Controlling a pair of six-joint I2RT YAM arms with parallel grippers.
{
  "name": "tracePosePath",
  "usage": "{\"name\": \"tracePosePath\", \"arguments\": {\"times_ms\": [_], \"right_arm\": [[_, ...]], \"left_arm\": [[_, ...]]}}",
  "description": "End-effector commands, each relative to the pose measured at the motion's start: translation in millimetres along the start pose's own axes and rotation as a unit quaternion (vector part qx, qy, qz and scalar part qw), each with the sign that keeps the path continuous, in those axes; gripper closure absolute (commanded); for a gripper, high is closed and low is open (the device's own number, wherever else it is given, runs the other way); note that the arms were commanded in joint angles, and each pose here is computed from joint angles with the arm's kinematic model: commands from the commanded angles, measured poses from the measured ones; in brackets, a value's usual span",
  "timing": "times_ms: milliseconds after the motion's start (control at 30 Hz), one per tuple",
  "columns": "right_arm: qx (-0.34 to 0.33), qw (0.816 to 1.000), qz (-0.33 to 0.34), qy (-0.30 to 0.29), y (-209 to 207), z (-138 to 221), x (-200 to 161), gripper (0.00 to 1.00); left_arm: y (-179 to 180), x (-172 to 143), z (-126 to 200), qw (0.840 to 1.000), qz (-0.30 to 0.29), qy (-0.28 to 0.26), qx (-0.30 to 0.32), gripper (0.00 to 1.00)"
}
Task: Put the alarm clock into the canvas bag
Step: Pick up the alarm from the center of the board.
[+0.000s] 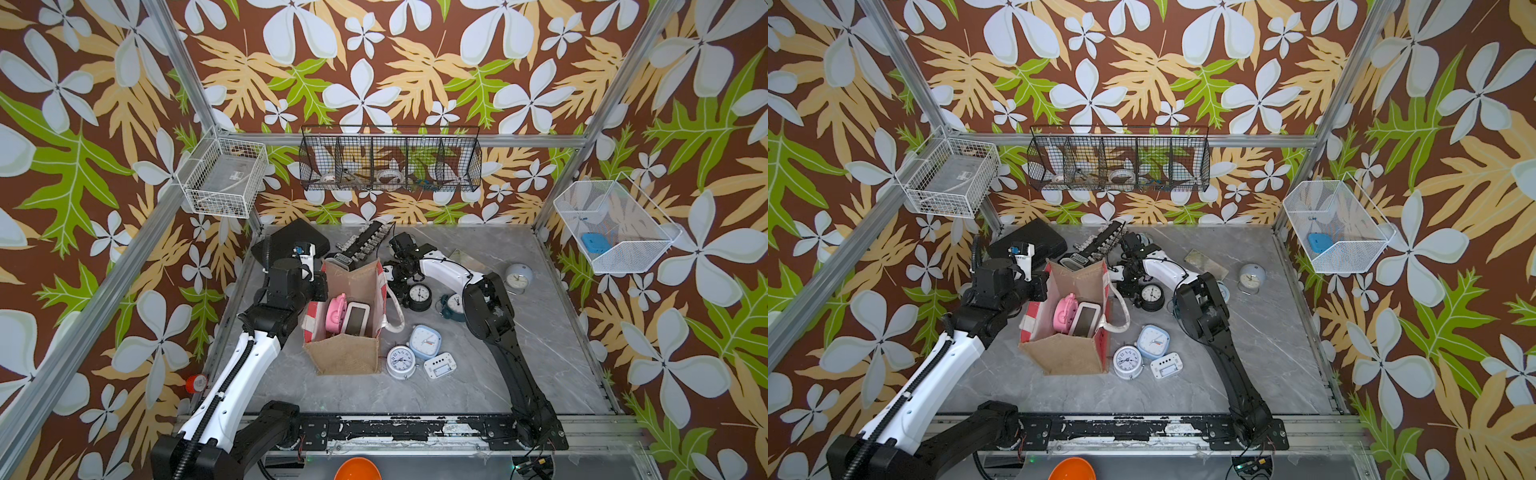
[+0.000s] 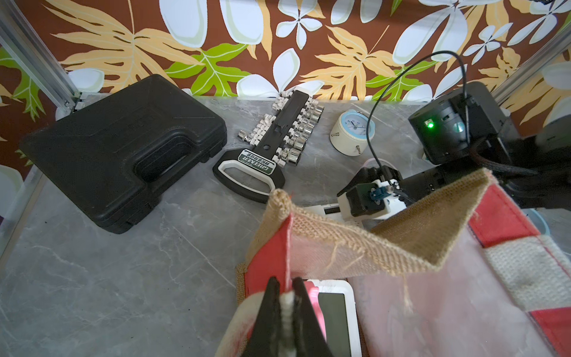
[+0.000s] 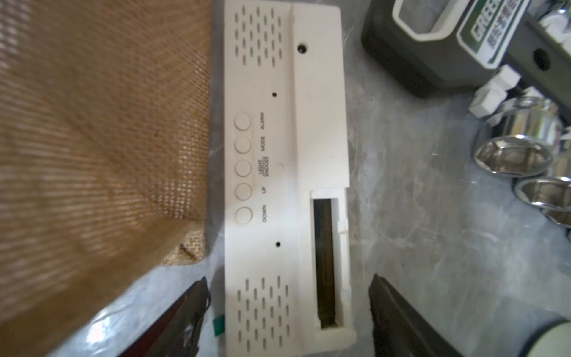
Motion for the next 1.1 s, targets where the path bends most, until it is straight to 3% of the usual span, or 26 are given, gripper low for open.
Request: {"name": "tracePosePath", "arguments": {"times_ms": [0,367,533,867,1067], "right_arm": [[0.02,1.0,-0.004,0.002,5.7,-4.5,-0.6,0.19],[0.039,0.999,-0.007,0.009,9.2,-22.8,-6.4,0.25],[0.043,0.999,-0.01,0.018,12.0,-25.9,-10.4,0.33],[0.01,1.0,-0.003,0.011,-1.9,-8.6,0.5,0.48],[-0.012,1.0,-0.01,-0.011,-12.1,7.7,14.4,0.51]], "left_arm": [[-3.6,3.5,0.2,1.0,-0.002,-0.007,-0.011,1.0],[-1.4,2.2,-2.1,1.0,-0.001,-0.004,-0.005,1.0],[-1.3,2.1,-2.5,1.0,-0.002,-0.004,-0.004,1.0],[0.9,0.8,-4.7,1.0,-0.002,-0.002,0.003,1.0],[1.3,0.5,-5.6,1.0,-0.003,-0.001,0.004,1.0]]}}
Point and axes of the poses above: each gripper's point midway between its finger pads, its own z axis back along the fingers, its own y axis along the line the jaws close on, x = y × z, the point moved 4 cm from there along z, back along the fingers, and after that the axes turned 15 degrees about z, right-handed, at the moved point
